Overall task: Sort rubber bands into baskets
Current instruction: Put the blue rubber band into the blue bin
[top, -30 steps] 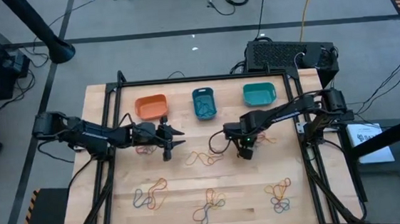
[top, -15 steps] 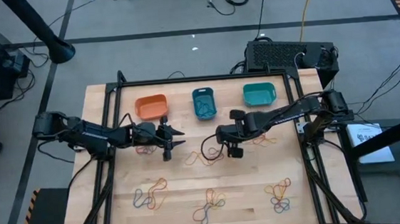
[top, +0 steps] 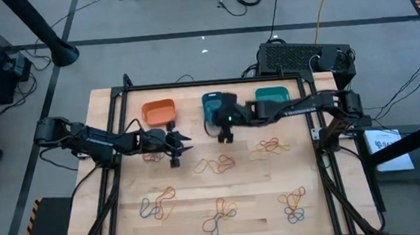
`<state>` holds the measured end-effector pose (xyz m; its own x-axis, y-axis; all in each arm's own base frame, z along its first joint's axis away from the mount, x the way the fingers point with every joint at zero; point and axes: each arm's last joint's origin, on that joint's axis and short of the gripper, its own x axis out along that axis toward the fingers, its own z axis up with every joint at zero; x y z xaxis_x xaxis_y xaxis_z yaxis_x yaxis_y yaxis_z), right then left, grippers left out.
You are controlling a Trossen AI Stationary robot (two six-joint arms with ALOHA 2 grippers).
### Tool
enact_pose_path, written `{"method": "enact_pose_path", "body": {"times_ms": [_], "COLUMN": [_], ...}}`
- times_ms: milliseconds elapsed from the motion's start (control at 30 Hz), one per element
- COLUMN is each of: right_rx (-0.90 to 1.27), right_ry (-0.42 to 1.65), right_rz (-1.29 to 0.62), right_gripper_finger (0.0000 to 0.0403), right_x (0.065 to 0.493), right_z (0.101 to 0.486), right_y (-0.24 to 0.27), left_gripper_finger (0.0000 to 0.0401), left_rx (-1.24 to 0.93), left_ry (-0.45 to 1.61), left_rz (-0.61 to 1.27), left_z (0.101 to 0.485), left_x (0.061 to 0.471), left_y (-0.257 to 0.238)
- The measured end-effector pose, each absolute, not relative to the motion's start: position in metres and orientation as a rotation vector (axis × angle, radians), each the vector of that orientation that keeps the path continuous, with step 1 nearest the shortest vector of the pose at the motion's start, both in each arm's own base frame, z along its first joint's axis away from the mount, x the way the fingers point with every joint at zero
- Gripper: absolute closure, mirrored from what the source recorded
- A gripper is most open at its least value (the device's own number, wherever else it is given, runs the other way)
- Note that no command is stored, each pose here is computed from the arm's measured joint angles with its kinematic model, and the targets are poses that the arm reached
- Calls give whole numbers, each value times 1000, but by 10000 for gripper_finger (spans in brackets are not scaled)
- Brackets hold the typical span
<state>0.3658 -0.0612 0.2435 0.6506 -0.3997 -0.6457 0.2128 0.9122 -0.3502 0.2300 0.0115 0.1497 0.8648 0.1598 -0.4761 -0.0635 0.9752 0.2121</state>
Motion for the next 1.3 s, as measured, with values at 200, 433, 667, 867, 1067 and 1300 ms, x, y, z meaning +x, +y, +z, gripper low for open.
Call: {"method": "enact_pose_path", "body": {"times_ms": [200, 433, 667, 867, 1067, 1300], "right_rx": [-125, 1, 41, 61, 78, 111], "right_ry": [748, 785, 768, 772, 782, 788], "right_rz": [-301, -273, -292, -313, -319, -201], "right_gripper_finger": [403, 402, 398, 359, 313, 283], "right_x": [360, 362, 368, 365, 364, 360], "right_z": [243, 218, 209, 208, 208, 221], "right_y": [-105, -132, -136, -140, -141, -123], "left_gripper_finger": [249, 249, 249, 249, 249, 249], "left_rx": [255, 280, 275, 280, 307, 324], "left_ry": [603, 650, 618, 609, 610, 610], "left_rz": [226, 311, 316, 316, 308, 302], "left_z": [148, 158, 168, 169, 169, 170], "left_x": [222, 208, 202, 202, 203, 203], "left_y": [15, 17, 17, 17, 17, 17]}}
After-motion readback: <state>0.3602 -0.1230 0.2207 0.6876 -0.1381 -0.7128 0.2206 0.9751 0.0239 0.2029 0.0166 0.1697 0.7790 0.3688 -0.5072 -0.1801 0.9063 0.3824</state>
